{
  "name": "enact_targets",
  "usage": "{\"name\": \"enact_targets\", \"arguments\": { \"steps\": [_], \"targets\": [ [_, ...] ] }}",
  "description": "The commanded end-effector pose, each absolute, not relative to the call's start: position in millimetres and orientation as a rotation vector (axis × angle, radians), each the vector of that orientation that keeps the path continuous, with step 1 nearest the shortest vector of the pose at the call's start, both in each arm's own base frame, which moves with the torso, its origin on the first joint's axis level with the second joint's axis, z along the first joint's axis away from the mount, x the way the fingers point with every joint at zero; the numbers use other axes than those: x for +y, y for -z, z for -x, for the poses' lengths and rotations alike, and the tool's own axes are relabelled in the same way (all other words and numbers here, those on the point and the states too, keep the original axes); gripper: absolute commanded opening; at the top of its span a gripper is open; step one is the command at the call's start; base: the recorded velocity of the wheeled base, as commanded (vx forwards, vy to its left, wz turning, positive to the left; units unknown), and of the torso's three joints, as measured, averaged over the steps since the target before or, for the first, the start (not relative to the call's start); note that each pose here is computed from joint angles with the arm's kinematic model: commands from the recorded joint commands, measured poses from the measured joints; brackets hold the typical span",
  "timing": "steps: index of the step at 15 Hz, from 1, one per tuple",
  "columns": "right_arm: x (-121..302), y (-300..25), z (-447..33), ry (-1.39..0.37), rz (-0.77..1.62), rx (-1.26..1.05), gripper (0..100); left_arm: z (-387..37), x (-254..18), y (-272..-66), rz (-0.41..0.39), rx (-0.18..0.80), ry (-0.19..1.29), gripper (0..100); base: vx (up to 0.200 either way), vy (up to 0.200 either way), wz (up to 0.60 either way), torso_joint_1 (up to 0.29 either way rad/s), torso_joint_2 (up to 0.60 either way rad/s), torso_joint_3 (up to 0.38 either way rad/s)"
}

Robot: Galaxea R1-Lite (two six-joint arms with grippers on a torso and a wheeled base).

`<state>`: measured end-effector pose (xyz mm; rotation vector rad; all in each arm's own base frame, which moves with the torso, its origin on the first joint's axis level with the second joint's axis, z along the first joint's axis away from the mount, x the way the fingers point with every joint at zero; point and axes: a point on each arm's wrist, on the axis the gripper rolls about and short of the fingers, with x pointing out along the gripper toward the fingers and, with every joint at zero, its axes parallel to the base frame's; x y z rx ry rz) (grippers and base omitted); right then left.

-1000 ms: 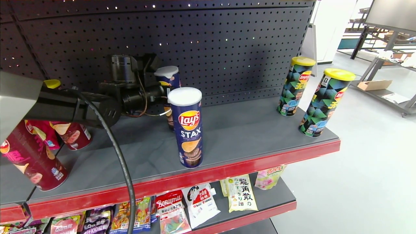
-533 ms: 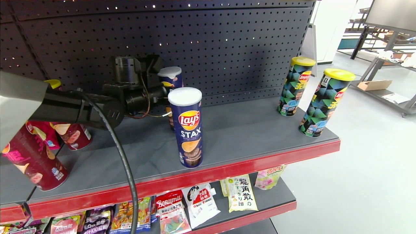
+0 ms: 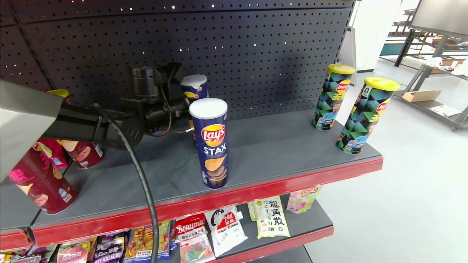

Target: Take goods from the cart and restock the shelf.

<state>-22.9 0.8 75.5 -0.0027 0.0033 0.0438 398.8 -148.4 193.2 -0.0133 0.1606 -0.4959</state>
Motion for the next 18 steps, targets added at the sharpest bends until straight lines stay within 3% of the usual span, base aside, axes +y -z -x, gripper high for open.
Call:
{"name": "enact_targets", "arguments": {
  "steps": [1,11,12,18],
  "targets": [
    [1,-75,23,-0.044,0.003,0.005,100,-399,-148,-190,0.012,0.166,0.487,0,0.000,0.000,0.00,0.000,0.00,0.000],
    [1,-75,23,-0.044,0.003,0.005,100,-396,-148,-184,0.014,0.190,0.482,0,0.000,0.000,0.00,0.000,0.00,0.000],
    [1,-75,23,-0.044,0.003,0.005,100,-396,-148,-184,0.014,0.190,0.482,100,0.000,0.000,0.00,0.000,0.00,0.000],
    [1,-75,23,-0.044,0.003,0.005,100,-389,-149,-187,0.016,0.199,0.489,100,0.000,0.000,0.00,0.000,0.00,0.000]
  ]
}}
